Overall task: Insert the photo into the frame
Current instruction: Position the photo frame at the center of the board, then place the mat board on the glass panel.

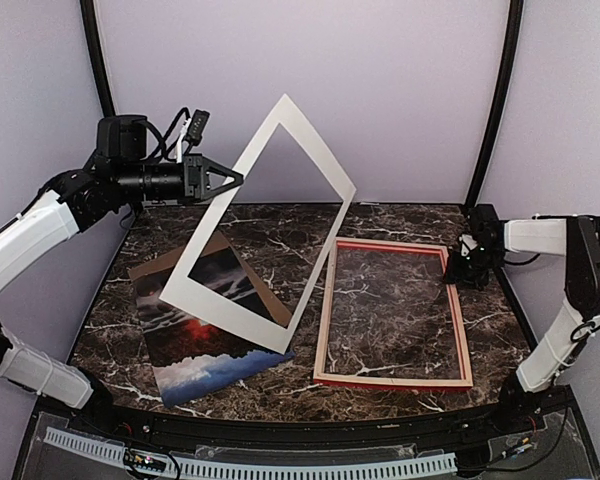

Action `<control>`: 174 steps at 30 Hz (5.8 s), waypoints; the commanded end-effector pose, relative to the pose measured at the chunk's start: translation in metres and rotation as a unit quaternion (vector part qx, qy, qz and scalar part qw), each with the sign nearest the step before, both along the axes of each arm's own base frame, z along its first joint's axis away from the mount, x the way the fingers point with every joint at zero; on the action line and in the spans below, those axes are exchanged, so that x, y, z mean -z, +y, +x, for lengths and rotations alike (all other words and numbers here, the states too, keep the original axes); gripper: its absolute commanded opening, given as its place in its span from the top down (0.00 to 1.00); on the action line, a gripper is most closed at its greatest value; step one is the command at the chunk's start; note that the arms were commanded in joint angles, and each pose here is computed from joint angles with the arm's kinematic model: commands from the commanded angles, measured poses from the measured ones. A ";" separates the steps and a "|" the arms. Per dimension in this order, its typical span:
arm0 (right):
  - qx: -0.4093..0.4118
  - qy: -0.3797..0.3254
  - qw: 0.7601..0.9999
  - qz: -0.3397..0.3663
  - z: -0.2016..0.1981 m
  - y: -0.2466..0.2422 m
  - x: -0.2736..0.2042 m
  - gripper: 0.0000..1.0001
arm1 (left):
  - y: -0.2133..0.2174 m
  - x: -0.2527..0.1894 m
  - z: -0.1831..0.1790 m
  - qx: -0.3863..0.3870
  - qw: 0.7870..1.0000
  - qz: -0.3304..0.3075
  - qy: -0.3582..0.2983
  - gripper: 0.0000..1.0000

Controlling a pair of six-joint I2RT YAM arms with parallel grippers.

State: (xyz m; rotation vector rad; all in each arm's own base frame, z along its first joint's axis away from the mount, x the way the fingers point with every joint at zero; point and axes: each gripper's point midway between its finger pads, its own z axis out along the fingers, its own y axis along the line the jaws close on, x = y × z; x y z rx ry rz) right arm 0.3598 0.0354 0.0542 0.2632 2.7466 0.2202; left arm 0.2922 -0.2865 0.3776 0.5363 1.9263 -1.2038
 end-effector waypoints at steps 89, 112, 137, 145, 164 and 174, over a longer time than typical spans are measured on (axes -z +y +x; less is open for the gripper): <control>-0.021 -0.057 0.998 0.033 0.019 0.018 -0.029 0.40 | -0.141 0.290 0.072 -0.177 0.942 -0.029 0.282 1.00; -0.031 -0.055 0.997 0.036 0.019 0.025 -0.027 0.40 | -0.144 0.284 0.080 -0.179 0.949 -0.023 0.259 0.99; -0.039 -0.056 0.997 0.040 0.018 0.030 -0.028 0.39 | -0.149 0.290 0.063 -0.162 0.952 0.015 0.258 0.52; -0.042 -0.055 0.997 0.040 0.017 0.032 -0.027 0.39 | -0.148 0.287 0.065 -0.165 0.955 0.038 0.243 0.43; -0.049 -0.055 0.996 0.041 0.018 0.037 -0.027 0.39 | -0.142 0.287 0.065 -0.171 0.955 0.127 0.205 0.25; -0.052 -0.055 0.996 0.042 0.016 0.039 -0.026 0.39 | -0.137 0.288 0.065 -0.173 0.955 0.148 0.191 0.21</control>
